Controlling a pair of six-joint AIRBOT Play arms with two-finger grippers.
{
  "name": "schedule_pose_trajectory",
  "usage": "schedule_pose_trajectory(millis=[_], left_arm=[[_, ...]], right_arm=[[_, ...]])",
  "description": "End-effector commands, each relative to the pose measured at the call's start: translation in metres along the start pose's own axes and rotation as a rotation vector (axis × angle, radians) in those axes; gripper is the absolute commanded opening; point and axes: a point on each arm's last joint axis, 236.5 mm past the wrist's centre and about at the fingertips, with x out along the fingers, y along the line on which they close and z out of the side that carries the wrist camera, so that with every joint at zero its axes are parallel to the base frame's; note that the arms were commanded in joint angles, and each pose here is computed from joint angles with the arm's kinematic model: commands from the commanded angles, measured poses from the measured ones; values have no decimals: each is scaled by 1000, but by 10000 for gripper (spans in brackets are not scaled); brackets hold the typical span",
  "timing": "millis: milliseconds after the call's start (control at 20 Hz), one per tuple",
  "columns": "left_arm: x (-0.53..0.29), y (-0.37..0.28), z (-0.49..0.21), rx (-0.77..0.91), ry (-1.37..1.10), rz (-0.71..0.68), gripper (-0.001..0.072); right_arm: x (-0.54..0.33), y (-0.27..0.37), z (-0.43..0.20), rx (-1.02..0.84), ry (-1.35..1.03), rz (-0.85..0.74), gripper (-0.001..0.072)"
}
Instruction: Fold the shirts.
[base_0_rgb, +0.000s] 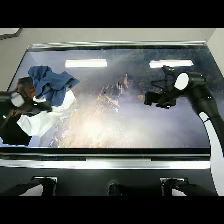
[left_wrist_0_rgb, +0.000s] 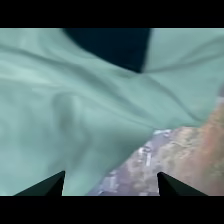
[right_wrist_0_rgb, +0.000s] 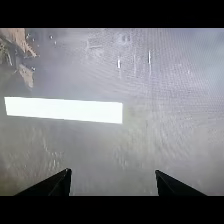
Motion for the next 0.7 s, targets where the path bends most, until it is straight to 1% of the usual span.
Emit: schedule_pose_trajectory(millis=[0, 100, 150, 300, 350, 400, 450, 500, 600, 650], left_arm=[[21, 79, -20, -250, 196, 47, 720], [36, 89, -25, -322, 221, 18, 720], [45, 86, -24, -318, 219, -6, 720], [68, 57, -11, -210, 182, -123, 720], [74, 52, -11, -198, 185, -135, 707], [80, 50, -14, -196, 203, -137, 562], [83, 48, -18, -196, 221, -140, 288], [81, 47, -22, -193, 241, -142, 35], [61, 38, -9, -150, 198, -187, 31], [38, 27, 12, -114, 115, -238, 30]], right_arm=[[0, 0, -7, 3, 29, 0, 622], [0, -1, -11, 3, 49, -3, 622], [0, -1, -12, 3, 53, -4, 622], [0, 1, -13, 6, 54, 4, 622], [0, 4, -14, 9, 59, 15, 622], [-1, 6, -16, 12, 68, 25, 622], [-2, 6, -17, 11, 68, 26, 622], [-5, 7, -16, 8, 60, 26, 622], [-18, 3, -10, -31, 16, 5, 622], [-29, -2, -4, -55, -21, -24, 622]])
